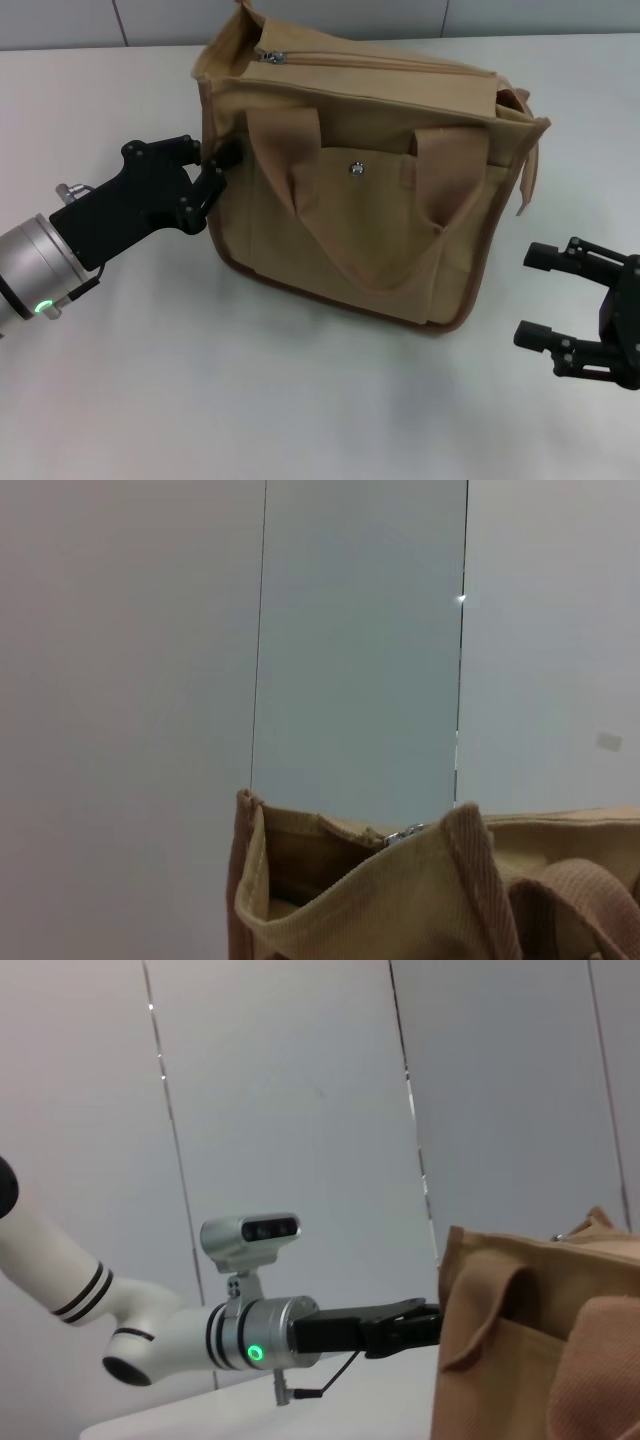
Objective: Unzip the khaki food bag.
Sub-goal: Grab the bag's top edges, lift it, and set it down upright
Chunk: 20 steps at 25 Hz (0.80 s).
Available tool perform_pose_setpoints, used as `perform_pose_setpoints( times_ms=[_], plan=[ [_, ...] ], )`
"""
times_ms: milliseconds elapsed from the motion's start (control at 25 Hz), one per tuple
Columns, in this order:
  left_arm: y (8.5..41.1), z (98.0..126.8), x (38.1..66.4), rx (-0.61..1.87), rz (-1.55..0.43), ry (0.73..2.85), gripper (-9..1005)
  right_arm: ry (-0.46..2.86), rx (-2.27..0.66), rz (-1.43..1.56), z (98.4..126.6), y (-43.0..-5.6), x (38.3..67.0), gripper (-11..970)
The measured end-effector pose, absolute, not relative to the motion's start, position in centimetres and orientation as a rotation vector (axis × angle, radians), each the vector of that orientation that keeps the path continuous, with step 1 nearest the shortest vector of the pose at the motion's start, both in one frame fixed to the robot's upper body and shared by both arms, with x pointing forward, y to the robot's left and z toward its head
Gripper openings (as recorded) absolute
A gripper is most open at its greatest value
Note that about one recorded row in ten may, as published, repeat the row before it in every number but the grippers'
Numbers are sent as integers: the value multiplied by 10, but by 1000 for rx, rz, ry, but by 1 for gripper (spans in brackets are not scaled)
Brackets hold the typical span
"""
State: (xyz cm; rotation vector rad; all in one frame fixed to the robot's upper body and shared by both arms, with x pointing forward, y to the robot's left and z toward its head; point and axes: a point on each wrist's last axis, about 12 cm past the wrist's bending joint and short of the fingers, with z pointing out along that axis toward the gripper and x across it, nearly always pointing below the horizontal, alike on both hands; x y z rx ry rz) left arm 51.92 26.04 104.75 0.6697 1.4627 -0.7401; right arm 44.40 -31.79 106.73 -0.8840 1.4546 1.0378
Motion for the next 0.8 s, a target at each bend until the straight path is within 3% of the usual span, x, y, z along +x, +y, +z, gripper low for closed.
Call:
perform_pose_setpoints(
  times_ms=[400,560,720,800],
  plan=[
    [259,1059,520,654,-785,1379,72,1260,-619,858,1076,-328,439,830],
    [260,1073,529,677,-790,1322,72,1165,-490,773,1079,-331,440,830],
    [261,1094,538,739,-800,1244,72,1010,-144,587,1076,-323,456,829],
    [261,1099,540,765,-802,1221,72,978,-114,578,1079,-314,468,829]
  ],
)
